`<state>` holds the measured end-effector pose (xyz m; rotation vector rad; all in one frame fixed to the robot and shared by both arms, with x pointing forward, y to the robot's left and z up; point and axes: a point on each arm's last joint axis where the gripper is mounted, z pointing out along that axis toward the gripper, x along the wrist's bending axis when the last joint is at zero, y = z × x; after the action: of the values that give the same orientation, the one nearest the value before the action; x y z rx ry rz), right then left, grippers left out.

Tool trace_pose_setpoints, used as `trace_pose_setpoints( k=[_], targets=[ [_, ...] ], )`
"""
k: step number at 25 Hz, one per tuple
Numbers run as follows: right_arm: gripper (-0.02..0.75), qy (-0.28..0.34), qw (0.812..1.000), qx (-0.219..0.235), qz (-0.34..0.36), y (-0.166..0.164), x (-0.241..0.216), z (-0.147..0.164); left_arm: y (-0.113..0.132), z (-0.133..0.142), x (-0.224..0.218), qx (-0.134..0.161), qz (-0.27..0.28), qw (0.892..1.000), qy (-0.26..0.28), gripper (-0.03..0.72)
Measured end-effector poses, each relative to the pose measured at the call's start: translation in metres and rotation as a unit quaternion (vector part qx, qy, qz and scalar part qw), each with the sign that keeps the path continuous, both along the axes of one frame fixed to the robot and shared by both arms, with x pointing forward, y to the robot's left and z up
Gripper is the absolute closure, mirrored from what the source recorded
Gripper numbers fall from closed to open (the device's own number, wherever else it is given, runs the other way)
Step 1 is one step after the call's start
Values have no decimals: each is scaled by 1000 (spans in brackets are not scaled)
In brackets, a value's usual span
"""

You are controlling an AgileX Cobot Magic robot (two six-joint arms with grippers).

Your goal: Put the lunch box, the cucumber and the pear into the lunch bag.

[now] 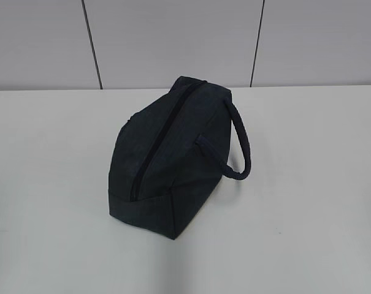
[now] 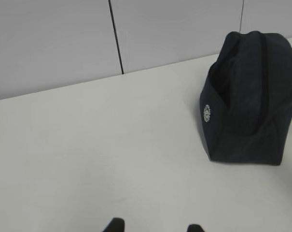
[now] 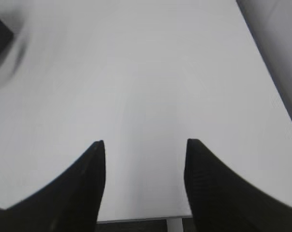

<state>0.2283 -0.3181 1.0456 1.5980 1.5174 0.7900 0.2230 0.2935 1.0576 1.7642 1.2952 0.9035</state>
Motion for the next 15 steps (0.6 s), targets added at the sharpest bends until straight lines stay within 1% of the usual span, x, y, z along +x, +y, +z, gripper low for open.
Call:
trace_pose_setpoints(
  k=[15],
  targets=[
    [328, 0, 1000, 0, -4, 0, 0, 0, 0, 0, 0, 0, 1, 1000, 0, 447]
  ],
)
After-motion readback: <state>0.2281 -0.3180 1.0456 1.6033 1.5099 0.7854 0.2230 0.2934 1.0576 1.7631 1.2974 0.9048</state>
